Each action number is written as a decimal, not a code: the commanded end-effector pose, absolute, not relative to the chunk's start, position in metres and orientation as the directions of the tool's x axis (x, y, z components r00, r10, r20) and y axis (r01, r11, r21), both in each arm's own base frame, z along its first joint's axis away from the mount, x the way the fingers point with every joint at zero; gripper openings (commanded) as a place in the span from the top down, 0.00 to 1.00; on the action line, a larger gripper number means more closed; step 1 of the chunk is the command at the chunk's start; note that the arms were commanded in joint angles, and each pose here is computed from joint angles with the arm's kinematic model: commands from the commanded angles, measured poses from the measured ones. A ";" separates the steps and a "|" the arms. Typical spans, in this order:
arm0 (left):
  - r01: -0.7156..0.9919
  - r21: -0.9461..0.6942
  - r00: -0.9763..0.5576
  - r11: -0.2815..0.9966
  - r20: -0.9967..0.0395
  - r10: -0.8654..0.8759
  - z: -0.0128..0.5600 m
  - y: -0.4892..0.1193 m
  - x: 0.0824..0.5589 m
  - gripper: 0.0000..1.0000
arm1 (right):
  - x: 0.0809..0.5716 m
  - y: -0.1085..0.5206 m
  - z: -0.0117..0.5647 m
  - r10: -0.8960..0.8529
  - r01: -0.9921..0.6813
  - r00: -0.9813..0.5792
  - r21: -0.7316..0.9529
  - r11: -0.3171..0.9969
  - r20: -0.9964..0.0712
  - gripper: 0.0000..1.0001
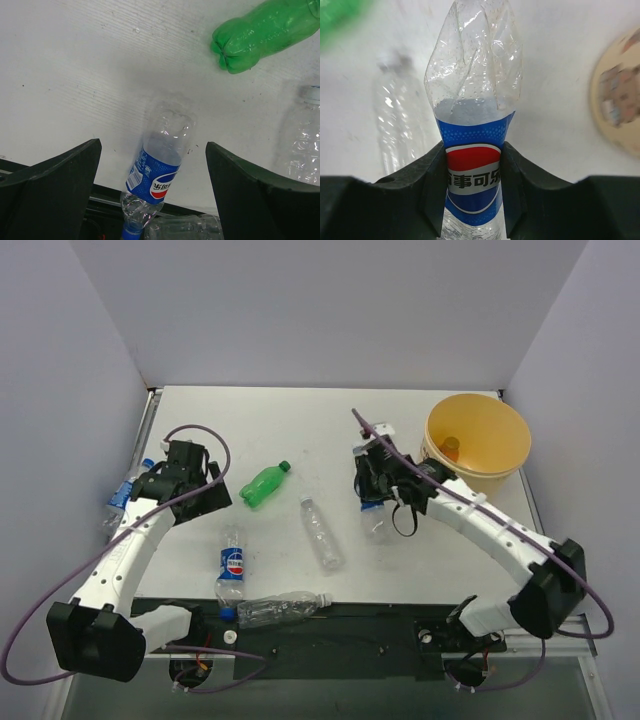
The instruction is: Put the plastic bottles in the bin
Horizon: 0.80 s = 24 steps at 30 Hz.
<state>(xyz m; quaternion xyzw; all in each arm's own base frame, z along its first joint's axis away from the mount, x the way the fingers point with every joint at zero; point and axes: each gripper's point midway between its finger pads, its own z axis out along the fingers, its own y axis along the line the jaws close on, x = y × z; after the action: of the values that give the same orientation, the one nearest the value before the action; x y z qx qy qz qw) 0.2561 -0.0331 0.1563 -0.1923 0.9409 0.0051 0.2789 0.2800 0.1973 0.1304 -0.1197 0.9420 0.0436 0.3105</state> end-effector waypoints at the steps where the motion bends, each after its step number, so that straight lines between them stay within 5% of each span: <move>1: -0.357 -0.138 -0.770 0.924 -0.516 -0.375 0.152 -0.040 0.260 0.03 | 0.304 0.161 0.271 -0.104 -0.155 -0.541 -0.023 0.988 -0.834 0.71; 8: -0.428 -0.036 -0.803 0.903 -0.442 -0.399 0.123 -0.027 0.240 0.03 | 0.323 0.050 0.385 0.105 0.204 -0.224 0.059 0.977 -0.969 0.69; 19: -0.469 -0.038 -0.817 0.882 -0.360 -0.450 0.097 -0.039 0.224 0.03 | 0.361 -0.037 0.364 0.112 0.497 -0.194 0.001 0.868 -0.975 0.66; 21: -0.473 -0.056 -0.820 0.880 -0.337 -0.462 0.092 -0.044 0.223 0.03 | 0.375 -0.042 0.352 0.111 0.516 -0.217 -0.018 0.856 -0.970 0.49; 23: -0.487 -0.072 -0.817 0.870 -0.315 -0.483 0.086 -0.049 0.222 0.03 | 0.382 -0.045 0.350 0.105 0.535 -0.240 -0.041 0.844 -0.965 0.22; 24: -0.489 -0.087 -0.817 0.868 -0.302 -0.491 0.081 -0.053 0.222 0.03 | 0.382 -0.046 0.346 0.101 0.539 -0.267 -0.062 0.840 -0.958 0.19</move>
<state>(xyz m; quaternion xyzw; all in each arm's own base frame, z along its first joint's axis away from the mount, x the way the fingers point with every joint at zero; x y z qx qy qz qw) 0.2204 -0.0396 0.0908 -0.2359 0.9564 0.0251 0.1703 0.3734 -0.0333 0.3305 0.1866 0.7900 -0.1652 0.5601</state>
